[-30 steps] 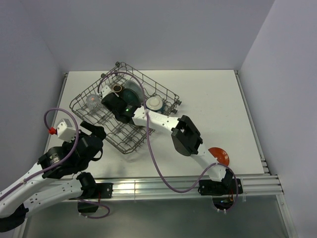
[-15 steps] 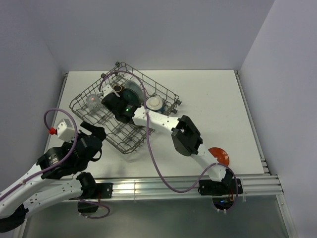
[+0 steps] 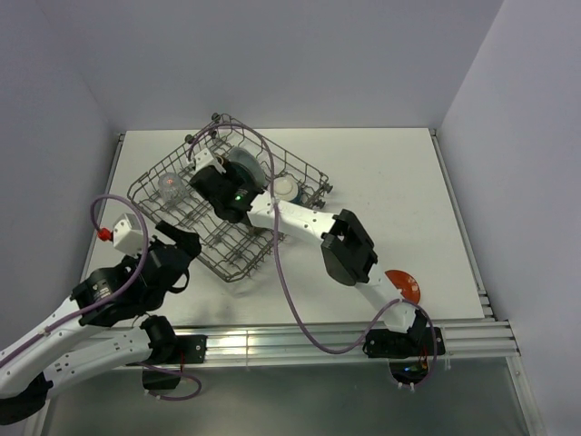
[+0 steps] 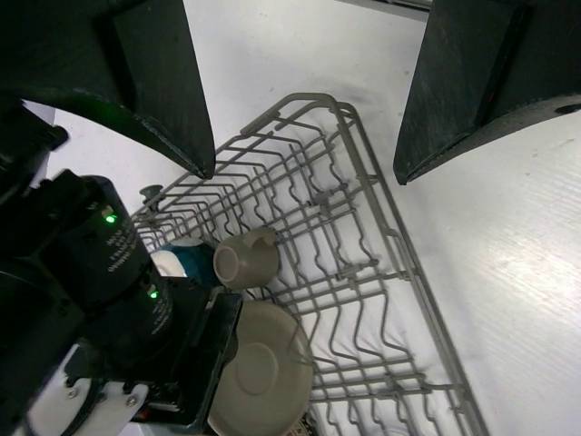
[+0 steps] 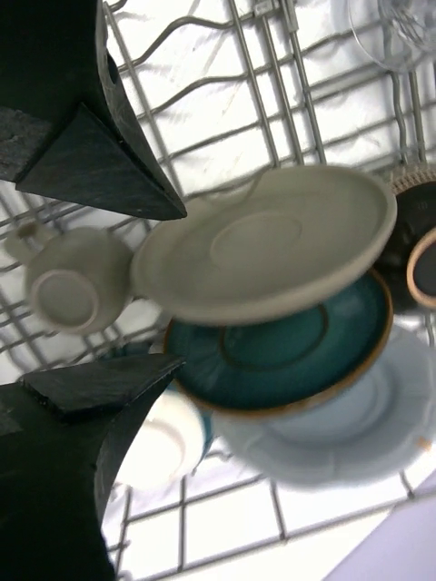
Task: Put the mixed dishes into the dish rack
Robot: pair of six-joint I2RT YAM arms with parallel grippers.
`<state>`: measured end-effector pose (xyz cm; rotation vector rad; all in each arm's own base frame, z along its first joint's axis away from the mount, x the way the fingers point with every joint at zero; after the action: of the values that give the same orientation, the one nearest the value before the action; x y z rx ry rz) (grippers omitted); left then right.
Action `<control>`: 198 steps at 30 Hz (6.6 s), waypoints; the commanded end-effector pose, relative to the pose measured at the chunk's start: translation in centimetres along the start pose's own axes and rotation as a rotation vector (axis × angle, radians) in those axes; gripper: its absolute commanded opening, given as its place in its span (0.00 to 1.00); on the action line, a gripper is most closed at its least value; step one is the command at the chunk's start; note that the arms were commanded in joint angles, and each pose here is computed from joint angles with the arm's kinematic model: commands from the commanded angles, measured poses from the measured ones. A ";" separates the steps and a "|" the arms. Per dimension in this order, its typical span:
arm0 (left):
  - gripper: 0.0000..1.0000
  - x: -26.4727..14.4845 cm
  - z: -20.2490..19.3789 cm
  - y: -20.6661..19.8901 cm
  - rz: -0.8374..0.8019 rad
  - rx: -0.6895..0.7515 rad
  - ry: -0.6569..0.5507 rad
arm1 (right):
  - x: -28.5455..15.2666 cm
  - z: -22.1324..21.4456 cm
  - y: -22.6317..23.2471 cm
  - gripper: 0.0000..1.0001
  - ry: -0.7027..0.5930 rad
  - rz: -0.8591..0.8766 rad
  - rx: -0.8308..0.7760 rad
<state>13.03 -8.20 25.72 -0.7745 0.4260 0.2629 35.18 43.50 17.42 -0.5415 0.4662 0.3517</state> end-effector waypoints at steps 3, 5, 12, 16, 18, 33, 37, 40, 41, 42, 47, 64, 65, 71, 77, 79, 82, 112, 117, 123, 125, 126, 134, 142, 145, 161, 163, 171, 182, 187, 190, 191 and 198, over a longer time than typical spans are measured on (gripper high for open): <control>0.85 0.7 -1.8 -2.1 -0.056 0.076 0.064 | -5.7 4.7 -6.1 0.75 -0.121 -0.129 0.180; 0.85 1.1 -2.5 -2.8 -0.064 0.108 0.081 | -7.0 5.2 -8.2 0.78 -0.135 -0.156 0.239; 0.81 1.5 -6.0 -7.2 -0.288 0.201 0.232 | -10.2 0.2 -18.1 0.79 -0.007 -0.274 0.604; 0.81 1.9 -10.3 -9.4 -0.405 0.267 0.395 | -10.8 -7.3 -24.6 0.78 0.104 -0.255 0.857; 0.81 1.8 -11.8 -11.0 -0.480 0.283 0.431 | -11.9 -11.5 -26.7 0.77 0.135 -0.309 0.920; 0.81 2.2 -29.5 -19.2 -0.750 0.376 0.842 | -23.1 -20.0 -32.6 0.76 -0.036 -0.393 1.157; 0.80 3.0 -33.7 -18.8 -0.765 0.334 0.932 | -26.9 -18.2 -33.2 0.76 -0.152 -0.389 1.154; 0.80 3.1 -35.8 -18.7 -0.767 0.307 0.962 | -29.2 -17.4 -33.5 0.75 -0.226 -0.393 1.146; 0.79 3.1 -36.2 -18.8 -0.773 0.298 0.969 | -29.8 -17.2 -33.6 0.75 -0.251 -0.394 1.147; 0.79 3.0 -36.7 -19.0 -0.783 0.290 0.976 | -30.1 -17.1 -33.6 0.75 -0.263 -0.394 1.148; 0.77 3.4 -40.2 -18.9 -0.797 0.234 1.069 | -30.5 -16.8 -33.0 0.75 -0.290 -0.342 1.143; 0.65 5.1 -45.8 -17.2 -0.772 0.097 1.223 | -31.5 -16.8 -32.7 0.75 -0.343 -0.324 1.131; 0.62 5.1 -45.9 -17.1 -0.775 0.090 1.225 | -31.6 -16.8 -32.7 0.75 -0.348 -0.324 1.131; 0.30 6.2 -47.0 -16.0 -0.732 0.069 1.243 | -31.9 -16.7 -32.5 0.75 -0.361 -0.311 1.132; 0.00 7.1 -46.7 -15.0 -0.702 0.050 1.233 | -31.6 -17.1 -32.1 0.75 -0.349 -0.299 1.133; 0.00 7.0 -45.9 -15.2 -0.709 0.050 1.215 | -31.3 -17.1 -32.0 0.75 -0.340 -0.290 1.132; 0.00 6.9 -44.2 -15.1 -0.699 0.072 1.173 | -30.6 -17.1 -31.7 0.75 -0.314 -0.255 1.118; 0.00 2.2 -11.5 -14.8 -0.659 0.299 0.449 | -27.2 -14.2 -24.1 0.78 -0.248 0.598 1.005; 0.00 1.8 -8.7 -14.5 -0.683 0.268 0.412 | -26.6 -13.9 -22.8 0.78 -0.248 0.730 1.005; 0.00 0.9 -7.4 -14.4 -0.735 0.235 0.418 | -25.9 -12.8 -20.5 0.77 -0.245 0.886 0.998; 0.00 0.5 -7.1 -14.5 -0.758 0.222 0.427 | -25.6 -12.2 -19.3 0.77 -0.228 0.926 0.977; 0.00 0.3 -7.0 -14.5 -0.768 0.217 0.433 | -25.1 -12.0 -19.0 0.77 -0.220 0.919 0.974; 0.00 -1.5 -6.6 -14.0 -0.851 0.151 0.476 | -23.4 -9.8 -18.4 0.63 -0.310 0.937 0.962; 0.00 -2.3 -6.3 -13.4 -0.892 0.132 0.495 | -22.4 -8.2 -16.9 0.45 -0.311 1.088 0.932; 0.00 -2.5 -5.9 -13.7 -0.906 0.130 0.489 | -22.6 -7.6 -16.2 0.42 -0.313 1.165 0.899; 0.99 3.5 0.2 -5.6 0.051 0.161 0.063 | -16.9 -3.2 -13.4 0.00 -0.218 0.944 0.784; 0.99 3.8 0.7 -4.4 0.150 0.159 0.014 | -15.3 -3.1 -11.8 0.00 -0.176 0.889 0.720; 0.99 3.0 1.3 -1.7 0.127 0.058 -0.056 | -9.1 0.4 -7.5 0.00 -0.184 0.484 0.453; 0.99 0.1 4.5 -0.4 0.023 -0.016 -0.145 | -3.3 2.8 -2.9 0.00 -0.231 0.216 0.260; 0.99 0.1 4.3 -0.6 -0.016 -0.018 -0.136 | -2.0 3.1 -1.3 0.00 -0.237 0.175 0.166; 0.99 0.2 4.1 -0.6 -0.030 -0.022 -0.131 | -1.4 3.7 -0.6 0.00 -0.243 0.162 0.133; 0.99 0.2 4.1 -0.6 -0.029 -0.020 -0.133 | -1.0 3.4 -0.3 0.00 -0.234 0.155 0.117; 0.99 0.1 4.3 -0.4 -0.030 -0.019 -0.143 | -0.6 3.3 0.8 0.00 -0.235 0.155 0.094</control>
<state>14.32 -5.62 28.18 -0.7741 0.3108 0.2943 34.76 45.24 17.71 -0.3784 0.3727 0.5682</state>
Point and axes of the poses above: each gripper's point midway between its finger pads, its own x axis out along the fingers, its own y axis along the line the jaws close on, z = x × y, the point moved 6 cm from there along -x, back along the fingers, and after that the axes turned 2 degrees about -x, right-handed, at the moved point
